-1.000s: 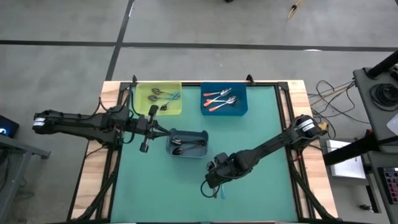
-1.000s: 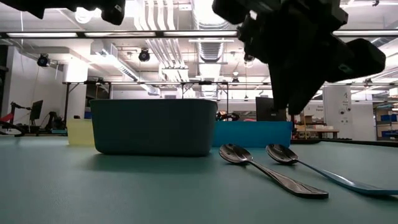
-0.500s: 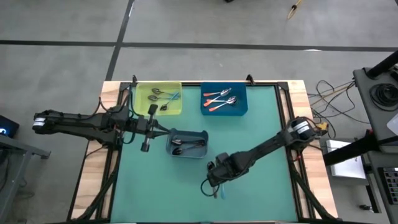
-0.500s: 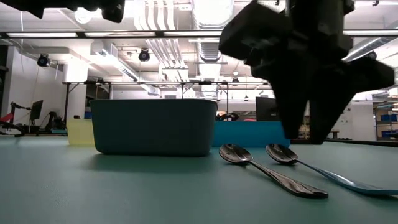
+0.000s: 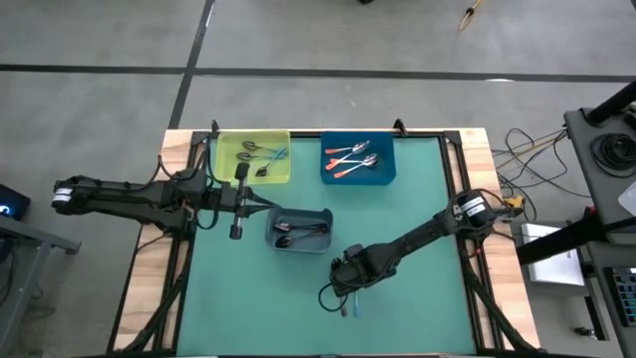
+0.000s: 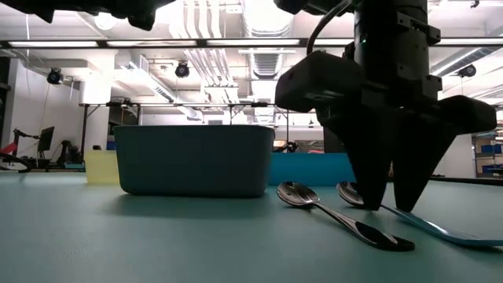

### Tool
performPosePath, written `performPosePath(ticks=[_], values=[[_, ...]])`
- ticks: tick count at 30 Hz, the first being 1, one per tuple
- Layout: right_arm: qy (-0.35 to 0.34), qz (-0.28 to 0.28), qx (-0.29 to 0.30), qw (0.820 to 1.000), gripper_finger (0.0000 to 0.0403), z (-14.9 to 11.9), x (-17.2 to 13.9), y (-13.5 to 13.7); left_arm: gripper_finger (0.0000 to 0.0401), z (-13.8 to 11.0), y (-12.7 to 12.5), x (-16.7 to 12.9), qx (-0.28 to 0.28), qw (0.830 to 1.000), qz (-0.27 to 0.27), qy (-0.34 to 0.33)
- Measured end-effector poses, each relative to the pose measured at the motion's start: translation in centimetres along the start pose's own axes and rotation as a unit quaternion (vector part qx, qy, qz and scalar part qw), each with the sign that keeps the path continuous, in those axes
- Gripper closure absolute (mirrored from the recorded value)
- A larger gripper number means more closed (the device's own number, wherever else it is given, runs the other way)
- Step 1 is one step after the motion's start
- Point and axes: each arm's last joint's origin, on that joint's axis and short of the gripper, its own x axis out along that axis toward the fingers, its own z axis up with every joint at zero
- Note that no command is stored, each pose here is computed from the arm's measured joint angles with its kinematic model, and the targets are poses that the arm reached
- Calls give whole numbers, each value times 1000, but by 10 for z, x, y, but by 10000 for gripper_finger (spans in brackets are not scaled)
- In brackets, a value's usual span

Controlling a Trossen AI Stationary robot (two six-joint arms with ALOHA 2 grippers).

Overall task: Sort silverware by color (type)
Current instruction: Put the blue spoon into the green bin

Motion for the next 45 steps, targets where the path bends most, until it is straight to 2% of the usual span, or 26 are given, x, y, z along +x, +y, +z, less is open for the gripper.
performPosePath(ticks=[11,16,29,35,39,45], values=[[2,-10,7,1000,354,5,0,-2,401,0,0,0,2,1000,7,4],[-1,-8,6,1000,389,6,0,-2,401,-1,0,0,2,1000,7,4],[-17,-21,-27,999,393,7,-10,-7,401,-1,0,0,0,1000,7,5],[-53,-17,-58,997,393,8,-35,-13,401,-1,0,0,0,1000,9,6],[-91,-21,-77,993,393,12,-58,-22,401,-1,2,1,-9,999,30,12],[-192,-20,-142,971,394,23,-97,-35,401,-2,4,2,-17,998,63,14]])
